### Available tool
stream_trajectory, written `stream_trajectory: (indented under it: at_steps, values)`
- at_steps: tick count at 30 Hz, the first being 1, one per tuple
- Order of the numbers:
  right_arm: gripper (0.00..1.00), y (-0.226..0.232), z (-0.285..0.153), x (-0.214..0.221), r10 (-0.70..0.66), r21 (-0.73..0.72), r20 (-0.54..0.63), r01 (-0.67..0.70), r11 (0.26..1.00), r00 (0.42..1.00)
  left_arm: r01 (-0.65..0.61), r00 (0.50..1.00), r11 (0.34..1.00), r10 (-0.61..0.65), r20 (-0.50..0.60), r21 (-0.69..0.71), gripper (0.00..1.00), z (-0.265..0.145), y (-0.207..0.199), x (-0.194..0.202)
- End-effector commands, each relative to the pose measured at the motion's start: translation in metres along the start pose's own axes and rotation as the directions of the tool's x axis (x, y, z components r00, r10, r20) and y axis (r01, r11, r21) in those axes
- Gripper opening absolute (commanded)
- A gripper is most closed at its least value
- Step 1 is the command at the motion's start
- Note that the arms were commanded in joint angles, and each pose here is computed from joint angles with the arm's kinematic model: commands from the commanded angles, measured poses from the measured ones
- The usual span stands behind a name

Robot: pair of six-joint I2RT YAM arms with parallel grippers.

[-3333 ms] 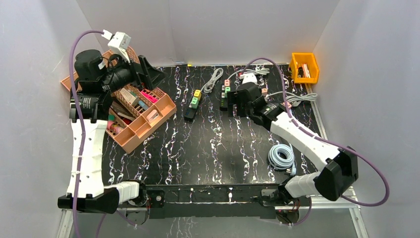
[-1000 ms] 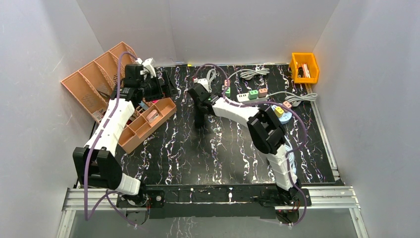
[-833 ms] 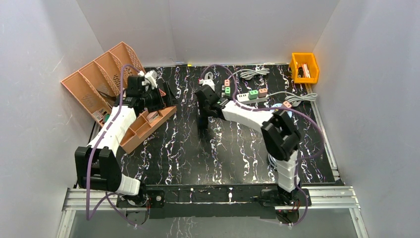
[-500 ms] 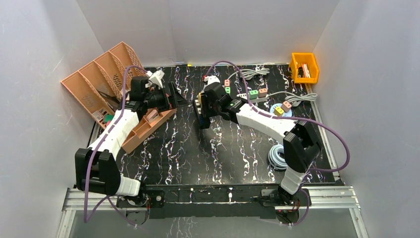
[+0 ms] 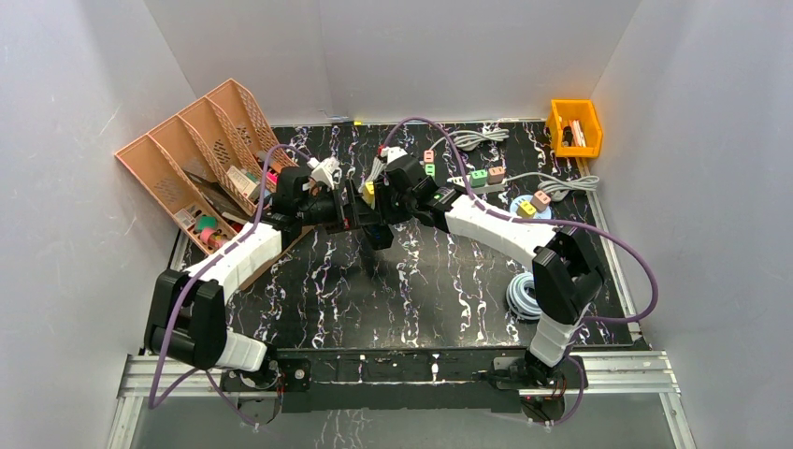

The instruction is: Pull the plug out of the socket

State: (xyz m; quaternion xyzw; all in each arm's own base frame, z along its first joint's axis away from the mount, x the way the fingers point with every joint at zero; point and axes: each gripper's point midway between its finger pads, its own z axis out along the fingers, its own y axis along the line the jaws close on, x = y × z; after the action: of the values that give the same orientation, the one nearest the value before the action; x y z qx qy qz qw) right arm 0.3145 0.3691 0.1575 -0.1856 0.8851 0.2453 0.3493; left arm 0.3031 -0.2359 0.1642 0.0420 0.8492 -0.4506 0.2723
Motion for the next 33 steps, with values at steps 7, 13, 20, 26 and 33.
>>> stream_trajectory:
  at_steps: [7, 13, 20, 26, 33]
  values:
    - [0.00, 0.038, -0.017, -0.067, 0.019, -0.131, 0.222, 0.011, 0.991, 0.975, 0.053, 0.997, 0.996, -0.056, -0.055, -0.067, 0.99, 0.007, 0.020, 0.028]
    - [0.00, 0.035, -0.022, -0.074, 0.026, -0.130, 0.239, 0.005, 0.991, 0.971, 0.024, 0.996, 0.991, -0.036, -0.085, -0.131, 0.98, -0.002, 0.036, 0.049]
    - [0.00, 0.028, -0.023, -0.075, 0.050, -0.141, 0.250, -0.015, 0.990, 0.967, -0.029, 0.998, 1.000, 0.028, -0.050, -0.012, 0.98, -0.008, 0.015, 0.046]
    - [0.00, 0.012, -0.031, -0.085, 0.062, -0.164, 0.266, -0.018, 0.986, 0.962, 0.056, 0.993, 0.992, -0.067, 0.095, 0.114, 0.98, -0.035, 0.014, 0.013]
    - [0.00, 0.011, -0.034, -0.083, 0.069, -0.188, 0.258, -0.020, 0.982, 0.964, 0.040, 0.991, 0.979, -0.065, 0.121, 0.201, 0.98, -0.046, 0.009, -0.001]
